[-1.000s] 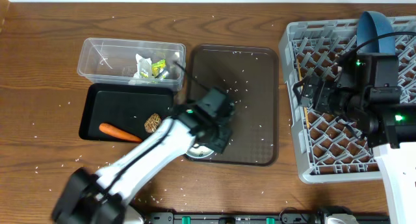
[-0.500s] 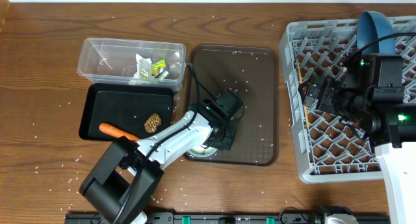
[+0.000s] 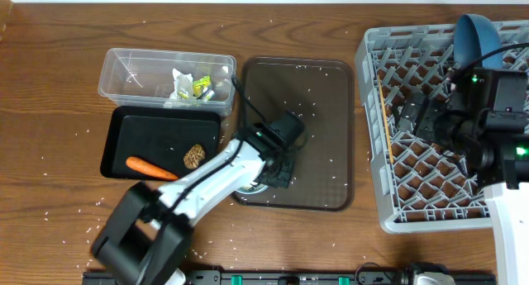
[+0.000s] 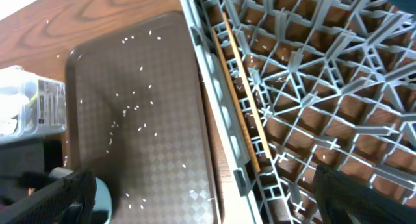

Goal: Sort waste into correct bins and load items into the dishwasher rack
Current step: 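Grasp the rim of the light-blue rice bowl with the left gripper, then lift the bowl and carry it over the black tray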

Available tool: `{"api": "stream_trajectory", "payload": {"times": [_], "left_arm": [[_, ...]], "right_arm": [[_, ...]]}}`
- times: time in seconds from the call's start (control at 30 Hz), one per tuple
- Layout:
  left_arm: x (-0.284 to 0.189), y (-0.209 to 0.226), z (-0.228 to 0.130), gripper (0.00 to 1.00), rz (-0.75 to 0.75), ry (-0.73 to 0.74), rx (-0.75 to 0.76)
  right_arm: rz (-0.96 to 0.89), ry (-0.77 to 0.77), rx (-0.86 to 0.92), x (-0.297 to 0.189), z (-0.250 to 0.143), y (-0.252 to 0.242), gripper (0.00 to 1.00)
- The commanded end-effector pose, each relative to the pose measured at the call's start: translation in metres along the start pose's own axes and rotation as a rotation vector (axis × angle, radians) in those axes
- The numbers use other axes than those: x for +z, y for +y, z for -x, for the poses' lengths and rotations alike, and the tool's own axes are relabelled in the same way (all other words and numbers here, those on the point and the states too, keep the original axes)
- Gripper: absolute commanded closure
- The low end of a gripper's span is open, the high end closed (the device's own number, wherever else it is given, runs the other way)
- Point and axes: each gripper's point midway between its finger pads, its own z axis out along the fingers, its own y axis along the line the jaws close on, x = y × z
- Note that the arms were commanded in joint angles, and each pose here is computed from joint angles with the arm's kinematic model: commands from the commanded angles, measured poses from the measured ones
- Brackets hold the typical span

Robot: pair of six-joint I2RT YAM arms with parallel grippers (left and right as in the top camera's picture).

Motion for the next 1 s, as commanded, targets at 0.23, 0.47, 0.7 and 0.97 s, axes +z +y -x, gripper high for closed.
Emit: {"api": "stream_trajectory", "payload": {"times": [0.23,0.47,0.7,0.97], "left_arm": [[-0.104,0.016,0.026,0.94,-0.078,-0.289,-0.035],[-0.115,0.041,0.027,0.94,-0.009,-0.317,-0.048],[-0.123,0.08,0.025,0.94,0.056,-0.324,-0.152],[-0.14,0.123,0.024,0.94,-0.23,-0.332,-0.333]], "right_arm": [[-0.011,-0.042,0.011,-0.011,0.006,-0.007,0.01],[-0.012,-0.041,0.011,-0.011,0.006,-0.007,0.01],[-0.02,-0.02,0.015,-0.011,0.001,-0.009,0.01],[-0.021,-0.016,0.015,-0.011,0.0,-0.009,0.01]]}}
